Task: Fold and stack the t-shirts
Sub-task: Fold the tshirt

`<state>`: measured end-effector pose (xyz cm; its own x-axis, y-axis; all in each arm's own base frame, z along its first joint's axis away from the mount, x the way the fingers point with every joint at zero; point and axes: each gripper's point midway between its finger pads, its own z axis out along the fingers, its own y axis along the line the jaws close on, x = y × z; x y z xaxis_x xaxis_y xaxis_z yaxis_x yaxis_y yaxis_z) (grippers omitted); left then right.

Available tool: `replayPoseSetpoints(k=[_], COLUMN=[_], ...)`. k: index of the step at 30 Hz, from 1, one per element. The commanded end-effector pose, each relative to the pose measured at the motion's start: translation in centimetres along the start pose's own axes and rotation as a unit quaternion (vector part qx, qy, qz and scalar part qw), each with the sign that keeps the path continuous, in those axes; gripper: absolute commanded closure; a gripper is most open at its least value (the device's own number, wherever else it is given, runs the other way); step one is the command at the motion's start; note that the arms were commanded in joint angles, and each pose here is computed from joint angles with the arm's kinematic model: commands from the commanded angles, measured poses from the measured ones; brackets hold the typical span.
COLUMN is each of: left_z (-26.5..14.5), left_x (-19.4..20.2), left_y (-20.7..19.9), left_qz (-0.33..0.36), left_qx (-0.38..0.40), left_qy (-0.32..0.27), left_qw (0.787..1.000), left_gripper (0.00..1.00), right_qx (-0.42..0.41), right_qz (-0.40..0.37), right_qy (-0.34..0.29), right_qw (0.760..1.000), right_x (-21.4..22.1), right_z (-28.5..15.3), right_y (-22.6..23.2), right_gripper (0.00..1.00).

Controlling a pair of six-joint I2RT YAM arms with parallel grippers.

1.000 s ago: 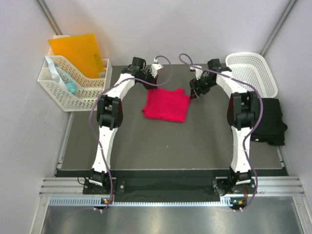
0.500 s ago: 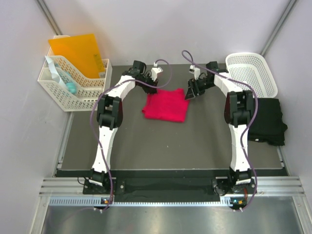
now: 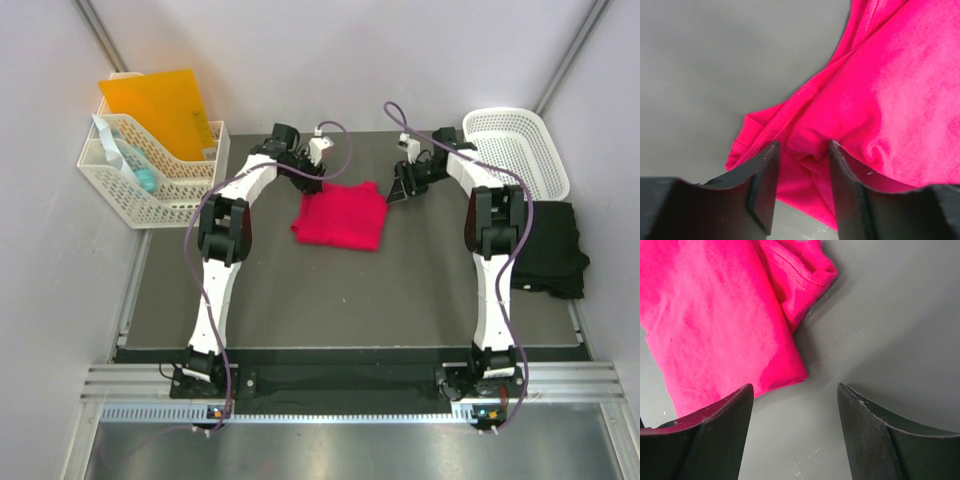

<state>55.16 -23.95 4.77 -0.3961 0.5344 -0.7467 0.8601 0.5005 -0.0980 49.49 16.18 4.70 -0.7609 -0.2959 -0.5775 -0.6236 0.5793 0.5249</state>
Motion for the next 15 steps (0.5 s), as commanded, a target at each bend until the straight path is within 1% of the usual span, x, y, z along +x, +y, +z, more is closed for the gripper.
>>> replayPoseSetpoints(k=[1, 4, 9, 15], left_z=[-3.0, -3.2, -3.5, -3.3], left_x=[-4.4, -4.5, -4.5, -3.9], left_y=[0.0, -0.4, -2.0, -3.2], left_qz=[0.022, 0.016, -0.027, -0.043], left_qx=[-0.018, -0.003, 0.053, 0.084], left_qy=[-0.036, -0.037, -0.05, -0.045], left_qw=[0.999, 0.999, 0.997, 0.994], left_gripper=[0.46, 0.44, 0.44, 0.44], right_qx=[-0.012, -0.019, -0.025, -0.03], right_qz=[-0.024, -0.02, -0.017, -0.019], right_qy=[-0.029, -0.027, -0.025, -0.023], right_qw=[0.999, 0.999, 0.999, 0.999], right_x=[-2.2, -2.0, -1.7, -1.7], right_z=[-0.3, 0.0, 0.4, 0.6], right_y=[0.1, 0.1, 0.3, 0.7], right_gripper=[0.33, 0.35, 0.36, 0.36])
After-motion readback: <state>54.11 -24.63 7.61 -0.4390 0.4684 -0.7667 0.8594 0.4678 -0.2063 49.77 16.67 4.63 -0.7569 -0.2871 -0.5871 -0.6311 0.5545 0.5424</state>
